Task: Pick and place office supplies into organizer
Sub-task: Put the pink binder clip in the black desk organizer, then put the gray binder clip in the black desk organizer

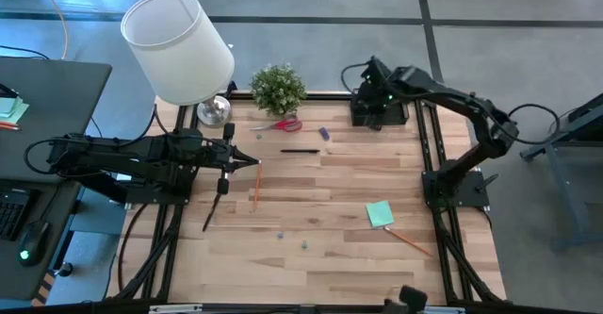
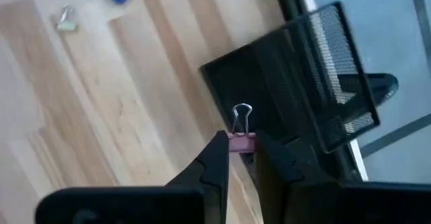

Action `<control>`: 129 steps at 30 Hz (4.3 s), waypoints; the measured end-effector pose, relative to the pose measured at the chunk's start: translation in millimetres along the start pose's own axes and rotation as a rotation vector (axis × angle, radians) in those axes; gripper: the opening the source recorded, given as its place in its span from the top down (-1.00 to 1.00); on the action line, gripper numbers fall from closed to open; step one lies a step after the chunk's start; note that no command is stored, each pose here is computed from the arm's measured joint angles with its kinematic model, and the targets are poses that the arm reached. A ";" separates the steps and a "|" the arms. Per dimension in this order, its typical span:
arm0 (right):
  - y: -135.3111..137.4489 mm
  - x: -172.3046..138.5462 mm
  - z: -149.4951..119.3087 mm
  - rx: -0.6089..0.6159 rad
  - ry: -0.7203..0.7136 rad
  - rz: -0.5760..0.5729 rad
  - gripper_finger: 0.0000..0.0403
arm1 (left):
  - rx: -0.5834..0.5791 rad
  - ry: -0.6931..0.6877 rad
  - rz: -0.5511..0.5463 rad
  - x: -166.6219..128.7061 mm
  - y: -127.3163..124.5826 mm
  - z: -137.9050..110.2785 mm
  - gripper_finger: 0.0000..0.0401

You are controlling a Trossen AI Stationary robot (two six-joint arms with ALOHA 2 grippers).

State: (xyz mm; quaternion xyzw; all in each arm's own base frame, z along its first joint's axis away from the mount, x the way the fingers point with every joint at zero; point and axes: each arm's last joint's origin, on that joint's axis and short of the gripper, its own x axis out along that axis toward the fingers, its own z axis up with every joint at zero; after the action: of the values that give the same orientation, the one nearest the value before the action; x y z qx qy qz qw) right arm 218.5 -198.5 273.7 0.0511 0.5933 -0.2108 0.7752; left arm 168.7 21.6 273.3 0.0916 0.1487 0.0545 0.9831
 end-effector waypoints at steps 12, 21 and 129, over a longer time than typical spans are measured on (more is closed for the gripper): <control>-20.1 63.5 3.6 0.074 0.141 0.059 0.81 | 0.001 0.005 -0.001 0.0 -0.1 -0.5 1.00; -25.5 81.4 2.1 0.092 0.191 0.045 0.72 | 0.000 0.015 -0.003 0.0 -0.3 -1.4 1.00; 136.4 133.4 59.8 -0.116 0.175 0.183 0.78 | -0.001 0.005 -0.010 0.0 -0.3 -0.6 1.00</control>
State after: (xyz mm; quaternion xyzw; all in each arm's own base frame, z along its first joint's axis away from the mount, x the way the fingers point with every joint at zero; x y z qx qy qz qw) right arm 352.8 -130.1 142.2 0.0782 0.6628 -0.0993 0.7381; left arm 168.6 21.3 272.7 0.0904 0.1518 0.0501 0.9830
